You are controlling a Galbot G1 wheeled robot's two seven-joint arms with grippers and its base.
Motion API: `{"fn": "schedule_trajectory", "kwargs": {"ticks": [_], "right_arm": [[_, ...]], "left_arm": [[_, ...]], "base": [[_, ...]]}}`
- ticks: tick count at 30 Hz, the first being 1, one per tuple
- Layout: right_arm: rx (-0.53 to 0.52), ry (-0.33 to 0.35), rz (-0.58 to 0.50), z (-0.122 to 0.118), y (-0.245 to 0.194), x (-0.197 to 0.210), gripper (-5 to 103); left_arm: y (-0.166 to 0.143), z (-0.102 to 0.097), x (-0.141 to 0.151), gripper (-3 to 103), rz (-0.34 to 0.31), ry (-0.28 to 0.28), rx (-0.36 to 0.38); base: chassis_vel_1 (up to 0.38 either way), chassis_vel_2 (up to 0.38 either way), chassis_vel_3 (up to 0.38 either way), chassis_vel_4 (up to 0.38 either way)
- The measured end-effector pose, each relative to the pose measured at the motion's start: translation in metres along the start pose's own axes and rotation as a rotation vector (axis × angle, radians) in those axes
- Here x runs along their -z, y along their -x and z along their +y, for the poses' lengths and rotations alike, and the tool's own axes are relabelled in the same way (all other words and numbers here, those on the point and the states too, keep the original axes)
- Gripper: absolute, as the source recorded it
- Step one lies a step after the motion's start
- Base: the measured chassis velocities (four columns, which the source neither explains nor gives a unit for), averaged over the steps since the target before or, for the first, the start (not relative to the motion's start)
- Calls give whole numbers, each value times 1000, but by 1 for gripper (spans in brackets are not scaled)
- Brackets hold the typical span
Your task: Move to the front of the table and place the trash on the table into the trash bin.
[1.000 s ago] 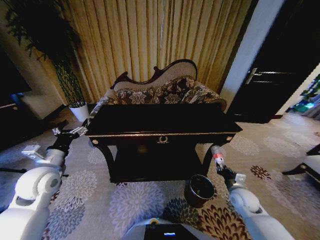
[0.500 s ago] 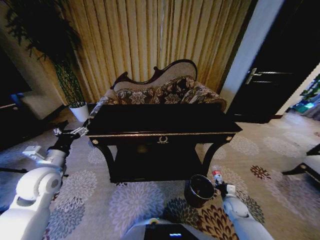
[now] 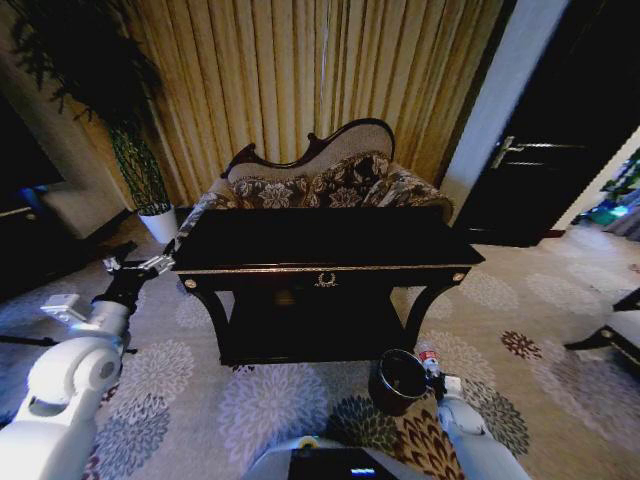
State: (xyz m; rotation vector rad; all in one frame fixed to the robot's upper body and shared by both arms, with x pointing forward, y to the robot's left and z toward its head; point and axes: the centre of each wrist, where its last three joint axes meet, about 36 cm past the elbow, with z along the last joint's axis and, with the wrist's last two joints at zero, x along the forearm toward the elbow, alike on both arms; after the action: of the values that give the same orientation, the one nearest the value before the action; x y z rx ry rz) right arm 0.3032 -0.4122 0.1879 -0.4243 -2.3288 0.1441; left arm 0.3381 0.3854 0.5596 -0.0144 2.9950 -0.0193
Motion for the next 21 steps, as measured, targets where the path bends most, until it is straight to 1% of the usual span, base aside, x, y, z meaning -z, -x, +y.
{"fn": "schedule_trajectory", "kwargs": {"ticks": [1, 5, 8, 9, 10, 11, 12, 14, 16, 21], "right_arm": [[0, 0, 0, 0, 0, 0, 37], [-6, -4, -7, -4, 0, 1, 59], [-6, -4, -10, -5, -1, 1, 59], [-6, -4, -12, -5, -1, 2, 65], [-5, -3, -16, -5, -2, 2, 82], [-6, -4, -18, -5, -2, 3, 88], [-6, -4, -18, -5, -2, 3, 88], [-6, -3, -21, -5, -3, 4, 97], [-4, -2, -23, -5, -4, 4, 100], [-3, -1, -25, -5, -5, 4, 100]], "left_arm": [[0, 0, 0, 100, 0, 0, 0], [0, 0, -1, 100, 4, -4, -3], [-1, -1, -2, 100, 5, -6, -3], [-1, -1, -3, 100, 7, -8, -3], [-2, -1, -4, 100, 8, -12, -2], [-2, -1, -4, 100, 8, -12, -1], [-2, -1, -4, 100, 8, -12, -1], [-1, 0, -4, 100, 7, -12, 1], [-1, 1, -4, 100, 7, -12, 1], [-1, 1, -5, 100, 6, -14, 1]], "base": [[0, 0, 0, 0], [0, 0, 0, 0], [0, 0, 0, 0], [0, 0, 0, 0], [0, 0, 0, 0], [0, 0, 0, 0], [0, 0, 0, 0], [0, 0, 0, 0], [0, 0, 0, 0], [0, 0, 0, 0]]}}
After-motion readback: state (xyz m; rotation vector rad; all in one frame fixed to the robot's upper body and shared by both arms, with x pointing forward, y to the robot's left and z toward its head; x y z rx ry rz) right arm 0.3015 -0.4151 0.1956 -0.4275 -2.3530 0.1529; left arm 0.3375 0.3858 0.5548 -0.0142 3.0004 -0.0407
